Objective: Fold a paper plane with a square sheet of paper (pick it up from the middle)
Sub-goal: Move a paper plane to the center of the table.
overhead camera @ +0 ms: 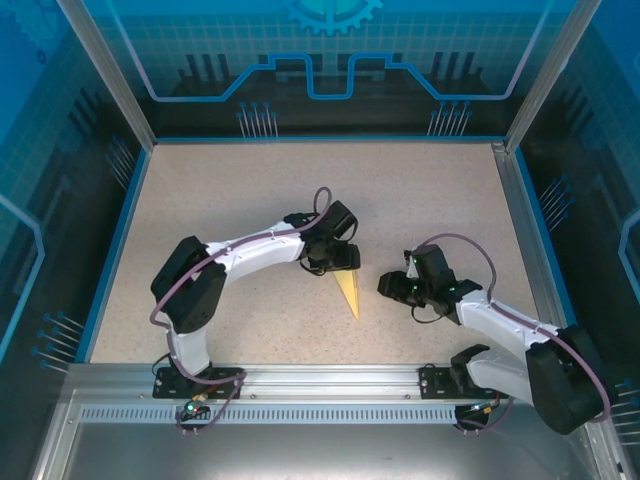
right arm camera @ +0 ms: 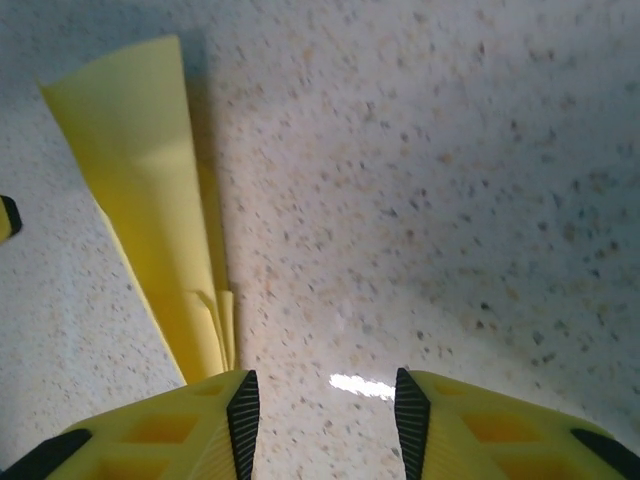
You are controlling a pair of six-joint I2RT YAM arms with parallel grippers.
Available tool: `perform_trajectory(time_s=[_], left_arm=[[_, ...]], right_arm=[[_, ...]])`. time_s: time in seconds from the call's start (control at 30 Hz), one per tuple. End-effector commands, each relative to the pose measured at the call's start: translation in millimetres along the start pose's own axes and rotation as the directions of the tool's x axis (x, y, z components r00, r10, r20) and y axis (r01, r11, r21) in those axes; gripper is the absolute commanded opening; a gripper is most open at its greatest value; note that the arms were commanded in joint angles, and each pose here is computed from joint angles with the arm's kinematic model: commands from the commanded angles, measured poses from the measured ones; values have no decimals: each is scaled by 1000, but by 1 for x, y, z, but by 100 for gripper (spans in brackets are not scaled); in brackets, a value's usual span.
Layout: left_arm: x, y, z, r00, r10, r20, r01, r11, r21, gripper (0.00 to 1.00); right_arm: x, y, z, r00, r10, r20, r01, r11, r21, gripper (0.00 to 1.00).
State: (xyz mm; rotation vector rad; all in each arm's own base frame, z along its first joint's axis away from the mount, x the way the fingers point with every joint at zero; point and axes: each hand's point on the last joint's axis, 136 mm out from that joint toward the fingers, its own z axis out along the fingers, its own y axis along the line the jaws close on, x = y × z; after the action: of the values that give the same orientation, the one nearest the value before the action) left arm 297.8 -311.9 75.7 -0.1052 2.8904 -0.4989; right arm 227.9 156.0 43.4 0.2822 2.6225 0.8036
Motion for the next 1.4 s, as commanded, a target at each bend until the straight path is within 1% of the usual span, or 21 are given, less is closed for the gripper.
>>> perform_trajectory(time_s=[0.0,0.27,0.37,0.5,0.63,0.8,0.93,1.13,1.27,1.37], left_arm=[[7,20,2,998,-51,-21,48,990,-132,69],[10,14,11,994,-90,-57,81,984,-157,69],[11,8,12,994,-86,-62,75,985,-159,70],[14,4,15,995,-76,-70,63,984,-167,76],[15,7,20,993,-71,-90,52,979,-199,75],[11,11,13,996,-62,-64,46,975,-216,64],[11,14,6,997,-59,-41,49,976,-214,53],[13,19,-2,998,-58,-23,52,978,-201,46],[16,23,-6,998,-57,-12,53,980,-191,35],[18,28,-7,998,-57,-5,55,980,-189,31]], right_arm=[[8,-4,1,999,4,-31,-4,1000,-14,45],[10,-2,4,999,-12,-52,10,999,-31,48],[12,-3,6,998,-6,-56,4,999,-33,49],[15,-4,9,998,4,-68,-6,999,-39,49],[15,-1,11,997,7,-77,-11,999,-50,50],[15,3,10,997,-1,-80,-5,998,-68,51],[13,7,11,997,-6,-83,0,997,-76,51],[11,17,14,995,-24,-95,15,995,-94,51],[11,33,19,992,-63,-111,48,989,-137,51],[12,47,22,987,-104,-123,83,982,-168,51]])
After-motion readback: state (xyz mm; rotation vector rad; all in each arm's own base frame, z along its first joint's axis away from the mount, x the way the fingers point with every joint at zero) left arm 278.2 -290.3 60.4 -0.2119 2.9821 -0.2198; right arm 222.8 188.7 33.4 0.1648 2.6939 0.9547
